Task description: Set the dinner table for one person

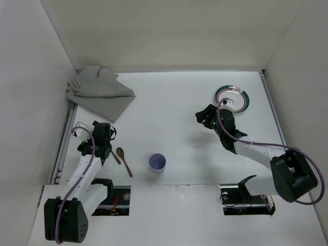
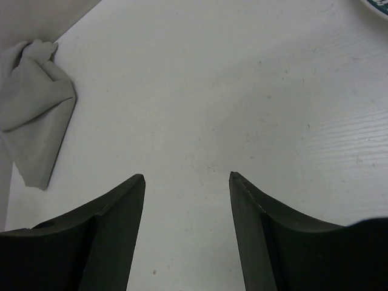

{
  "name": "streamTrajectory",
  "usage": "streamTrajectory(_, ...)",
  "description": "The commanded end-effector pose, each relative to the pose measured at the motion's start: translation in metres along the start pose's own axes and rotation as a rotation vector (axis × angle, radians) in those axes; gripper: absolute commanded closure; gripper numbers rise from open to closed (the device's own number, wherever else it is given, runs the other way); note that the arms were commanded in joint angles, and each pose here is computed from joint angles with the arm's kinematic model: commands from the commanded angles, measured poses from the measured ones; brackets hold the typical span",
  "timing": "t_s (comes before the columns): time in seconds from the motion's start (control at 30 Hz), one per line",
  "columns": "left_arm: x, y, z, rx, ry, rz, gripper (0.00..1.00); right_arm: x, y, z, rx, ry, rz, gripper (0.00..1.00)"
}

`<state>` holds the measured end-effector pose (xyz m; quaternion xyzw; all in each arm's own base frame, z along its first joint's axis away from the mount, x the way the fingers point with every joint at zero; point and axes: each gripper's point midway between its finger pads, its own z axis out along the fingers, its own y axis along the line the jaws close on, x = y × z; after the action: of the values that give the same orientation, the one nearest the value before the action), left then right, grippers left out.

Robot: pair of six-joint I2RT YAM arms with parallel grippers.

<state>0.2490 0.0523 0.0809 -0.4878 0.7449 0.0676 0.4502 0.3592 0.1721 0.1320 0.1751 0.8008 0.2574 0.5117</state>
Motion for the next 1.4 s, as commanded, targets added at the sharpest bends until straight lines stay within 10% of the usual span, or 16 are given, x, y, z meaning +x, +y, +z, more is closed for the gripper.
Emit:
streamTrajectory(0.0,-0.007,-0.012,0.001,0.03,-0.027,-0.014,0.0,-0.014,0.016,0.002,-0.057,-0.044,0.019,0.36)
streamTrajectory(0.2,-0.01,-0.038,0.01,0.071,-0.046,-0.014,0.0,-0.009,0.016,0.006,-0.06,-0.025,0.025,0.41)
streamTrajectory(0.47,-0.02,-0.071,0.017,0.135,-0.123,-0.061,0.0,-0.011,0.025,0.002,-0.09,-0.014,0.021,0.84)
streamTrajectory(0.6,-0.03,-0.09,0.025,0.164,-0.159,-0.069,0.0,-0.013,0.027,0.002,-0.096,-0.023,0.016,0.86)
streamTrajectory(0.83,-0.051,-0.144,0.037,0.256,-0.192,-0.125,0.81,-0.007,0.033,0.004,-0.115,-0.004,0.01,0.82)
streamTrajectory(1.07,-0.079,-0.206,0.071,0.259,-0.197,-0.174,0.47,0.004,0.041,0.007,-0.139,0.035,-0.009,0.61)
streamTrajectory(1.37,-0.073,-0.257,0.162,0.207,-0.096,-0.137,0.4,0.009,0.057,0.003,-0.182,0.051,-0.046,0.38)
